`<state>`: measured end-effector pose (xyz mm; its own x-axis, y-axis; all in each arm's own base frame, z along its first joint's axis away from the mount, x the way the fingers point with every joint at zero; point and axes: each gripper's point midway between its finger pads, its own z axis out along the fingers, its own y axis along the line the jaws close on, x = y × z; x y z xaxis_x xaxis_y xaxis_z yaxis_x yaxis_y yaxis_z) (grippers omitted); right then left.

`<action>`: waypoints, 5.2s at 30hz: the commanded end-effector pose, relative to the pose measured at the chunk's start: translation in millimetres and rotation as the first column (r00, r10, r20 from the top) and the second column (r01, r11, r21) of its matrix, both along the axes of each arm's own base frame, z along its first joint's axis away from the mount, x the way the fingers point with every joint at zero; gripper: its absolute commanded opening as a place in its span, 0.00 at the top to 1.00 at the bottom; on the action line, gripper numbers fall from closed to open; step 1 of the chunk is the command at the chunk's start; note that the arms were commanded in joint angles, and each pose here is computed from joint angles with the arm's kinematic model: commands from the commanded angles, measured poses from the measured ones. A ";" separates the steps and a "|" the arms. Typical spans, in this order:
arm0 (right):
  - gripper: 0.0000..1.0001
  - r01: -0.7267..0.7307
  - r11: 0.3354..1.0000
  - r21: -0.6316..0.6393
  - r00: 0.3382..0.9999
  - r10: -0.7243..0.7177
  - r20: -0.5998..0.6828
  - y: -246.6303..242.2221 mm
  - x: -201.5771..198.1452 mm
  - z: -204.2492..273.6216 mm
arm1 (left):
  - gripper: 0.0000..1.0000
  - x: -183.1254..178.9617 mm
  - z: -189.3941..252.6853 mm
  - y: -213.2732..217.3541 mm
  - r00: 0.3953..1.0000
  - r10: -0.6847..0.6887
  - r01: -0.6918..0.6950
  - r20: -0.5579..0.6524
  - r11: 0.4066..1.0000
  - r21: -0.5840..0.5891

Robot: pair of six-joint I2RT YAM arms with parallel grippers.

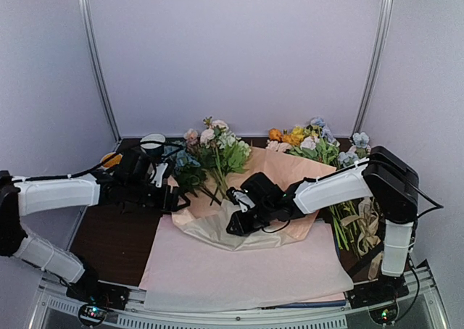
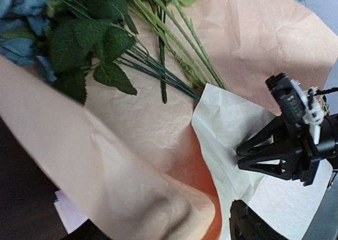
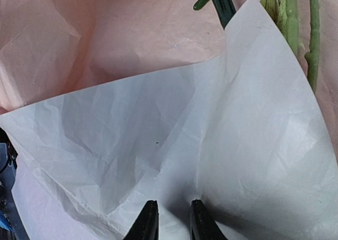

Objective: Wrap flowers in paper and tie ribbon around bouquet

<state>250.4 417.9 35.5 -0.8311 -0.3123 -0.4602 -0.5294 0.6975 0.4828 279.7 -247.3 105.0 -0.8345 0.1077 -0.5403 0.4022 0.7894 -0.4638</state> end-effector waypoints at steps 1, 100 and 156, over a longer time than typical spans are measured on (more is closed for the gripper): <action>0.79 0.035 0.999 -0.039 0.999 -0.036 -0.018 -7.0 4.5 -15.1 | 0.24 -1.9 34.7 35.1 0.984 0.129 -0.130 0.119 0.991 0.002; 0.75 0.242 0.968 0.073 0.955 -0.251 0.160 -67.8 0.1 52.7 | 1.00 45.7 15.1 -164.0 0.949 -0.316 0.316 -0.001 0.949 -0.006; 1.00 0.269 0.956 0.122 0.960 -0.276 0.044 -40.3 9.7 17.8 | 0.17 168.8 121.7 24.3 0.821 -0.321 0.168 0.473 0.926 0.337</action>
<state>261.6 379.8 55.4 -0.8389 -0.0272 -0.5436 -0.3666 0.7665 0.5274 421.8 -233.5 208.4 -0.5548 0.4268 -0.7141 0.6548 0.7536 -0.0584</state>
